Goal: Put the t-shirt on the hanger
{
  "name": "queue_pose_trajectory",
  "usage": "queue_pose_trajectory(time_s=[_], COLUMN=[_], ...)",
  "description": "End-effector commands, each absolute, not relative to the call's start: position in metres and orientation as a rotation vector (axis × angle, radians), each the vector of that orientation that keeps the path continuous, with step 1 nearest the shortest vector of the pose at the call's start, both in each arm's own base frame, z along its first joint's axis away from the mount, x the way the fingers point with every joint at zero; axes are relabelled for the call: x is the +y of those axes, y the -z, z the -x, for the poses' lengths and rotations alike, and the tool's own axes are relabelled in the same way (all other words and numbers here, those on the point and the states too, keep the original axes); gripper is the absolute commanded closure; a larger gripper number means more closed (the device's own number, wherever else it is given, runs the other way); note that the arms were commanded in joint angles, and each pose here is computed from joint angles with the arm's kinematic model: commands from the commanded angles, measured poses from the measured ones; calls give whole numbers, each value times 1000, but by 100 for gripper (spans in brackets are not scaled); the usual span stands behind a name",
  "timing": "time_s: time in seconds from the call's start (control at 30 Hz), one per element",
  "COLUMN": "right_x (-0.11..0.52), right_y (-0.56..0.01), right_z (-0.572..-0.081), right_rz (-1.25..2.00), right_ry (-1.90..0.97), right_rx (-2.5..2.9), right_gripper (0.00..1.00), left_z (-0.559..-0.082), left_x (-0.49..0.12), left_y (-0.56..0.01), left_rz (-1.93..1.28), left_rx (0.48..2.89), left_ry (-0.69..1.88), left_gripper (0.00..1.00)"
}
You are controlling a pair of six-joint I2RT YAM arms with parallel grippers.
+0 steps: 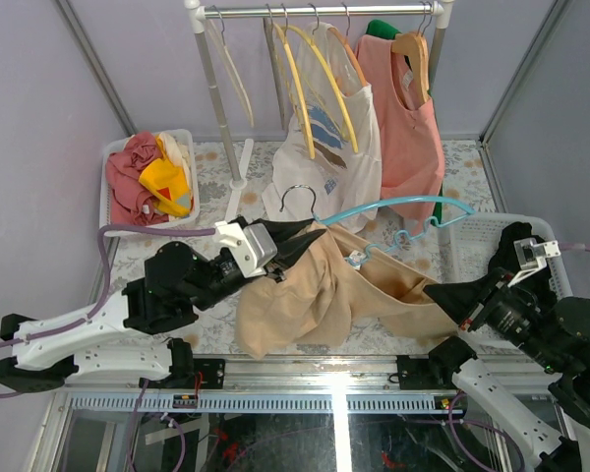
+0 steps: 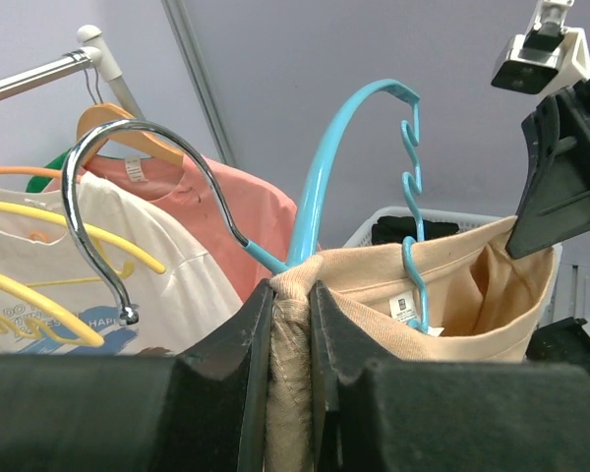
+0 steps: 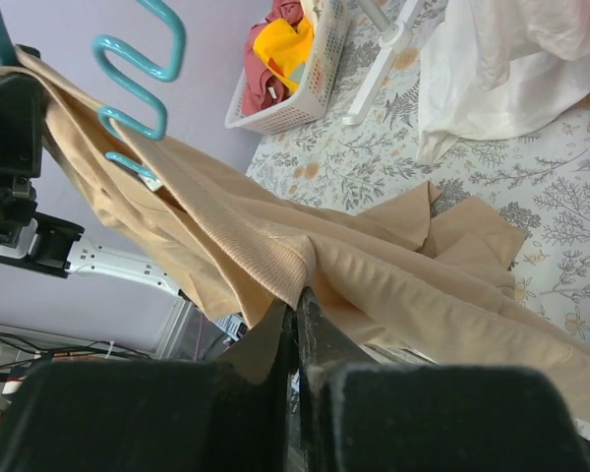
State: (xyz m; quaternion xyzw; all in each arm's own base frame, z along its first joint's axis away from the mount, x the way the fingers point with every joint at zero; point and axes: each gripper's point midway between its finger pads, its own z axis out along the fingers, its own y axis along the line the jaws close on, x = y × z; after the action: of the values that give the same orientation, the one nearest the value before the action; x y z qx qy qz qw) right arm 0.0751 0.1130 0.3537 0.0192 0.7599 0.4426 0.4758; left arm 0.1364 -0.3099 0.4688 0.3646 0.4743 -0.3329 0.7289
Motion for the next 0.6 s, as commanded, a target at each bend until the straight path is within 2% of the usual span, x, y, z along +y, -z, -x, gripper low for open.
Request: queue_pose_trajectory(time_s=[0.0, 0.3, 0.57], right_x=[119, 95, 67], right_y=[-374, -388, -371], right_z=[-74, -87, -110], right_rz=[24, -19, -47], right_ry=[-1103, -952, -711], right_rx=[1830, 1817, 1884], right_gripper=[100, 100, 100], left_z=[-144, -134, -116], left_x=[-287, -283, -283], left_y=[-498, -483, -475], left_rz=[-675, -717, -800], left_rx=[982, 1025, 1076], left_ry=[701, 757, 849], left_gripper=[100, 100, 100])
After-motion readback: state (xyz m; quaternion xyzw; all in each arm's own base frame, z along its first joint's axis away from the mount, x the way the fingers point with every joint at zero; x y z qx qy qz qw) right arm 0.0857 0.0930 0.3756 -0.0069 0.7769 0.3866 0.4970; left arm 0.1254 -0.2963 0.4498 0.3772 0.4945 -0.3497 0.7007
